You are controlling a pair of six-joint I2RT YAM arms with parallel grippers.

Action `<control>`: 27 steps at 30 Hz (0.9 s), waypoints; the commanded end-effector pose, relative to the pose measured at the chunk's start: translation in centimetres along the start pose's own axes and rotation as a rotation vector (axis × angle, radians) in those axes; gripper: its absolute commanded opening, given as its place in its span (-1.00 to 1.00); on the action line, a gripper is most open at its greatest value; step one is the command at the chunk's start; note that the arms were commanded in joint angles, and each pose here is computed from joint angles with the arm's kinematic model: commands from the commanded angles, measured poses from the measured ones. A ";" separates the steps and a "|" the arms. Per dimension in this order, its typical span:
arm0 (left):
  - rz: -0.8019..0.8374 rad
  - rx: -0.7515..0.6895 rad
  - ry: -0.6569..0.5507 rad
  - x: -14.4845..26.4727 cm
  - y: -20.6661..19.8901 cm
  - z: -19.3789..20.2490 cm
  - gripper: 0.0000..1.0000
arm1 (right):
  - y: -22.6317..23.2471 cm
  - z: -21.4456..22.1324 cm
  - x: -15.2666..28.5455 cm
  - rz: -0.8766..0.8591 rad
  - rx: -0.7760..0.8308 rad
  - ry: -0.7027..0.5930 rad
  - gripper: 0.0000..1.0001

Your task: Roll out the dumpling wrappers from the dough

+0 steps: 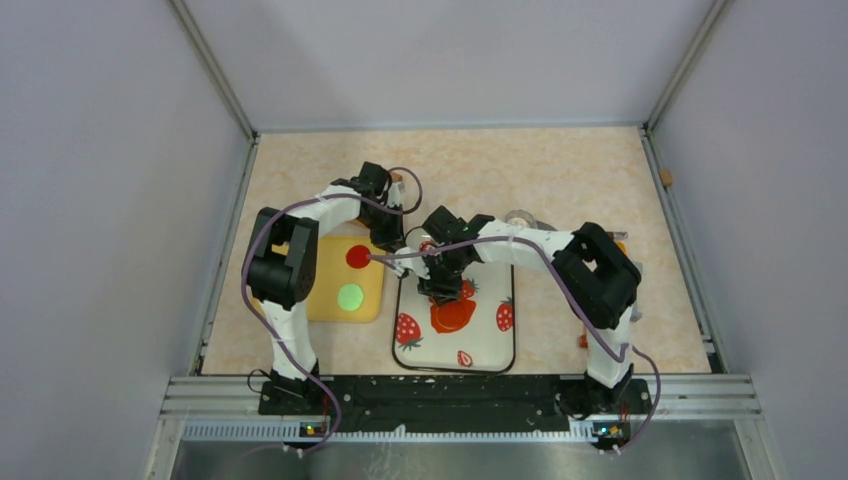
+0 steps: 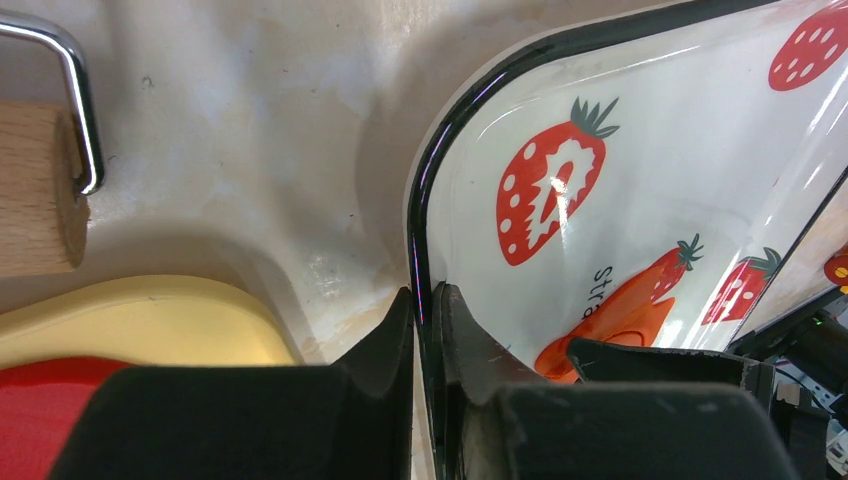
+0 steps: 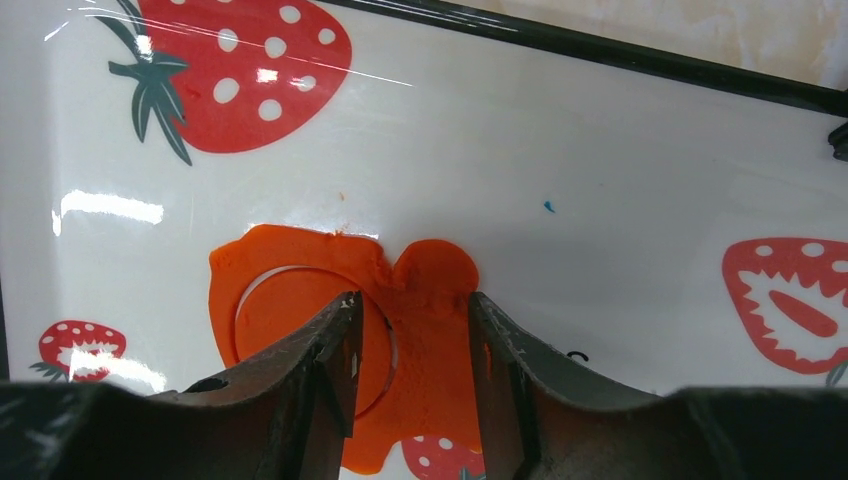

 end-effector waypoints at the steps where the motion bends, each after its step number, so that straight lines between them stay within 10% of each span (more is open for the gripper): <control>1: 0.015 -0.038 -0.043 0.7 -0.5 -1.2 -1.00 | -1.3 -1.8 1.0 0.028 0.008 -0.058 -0.13; 27: 0.001 -0.034 -0.048 0.6 -0.2 -1.4 -1.00 | 1.3 1.8 -0.6 -0.104 -0.010 0.066 -0.33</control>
Point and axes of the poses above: each gripper's point midway between its finger pads, its own x axis back along the fingers, its own y axis along the line the jaws close on, z = x × y, the point moved 2 cm from there along x, back along the fingers, and after that the axes turned 5 degrees about -x, right-handed, at the moved point
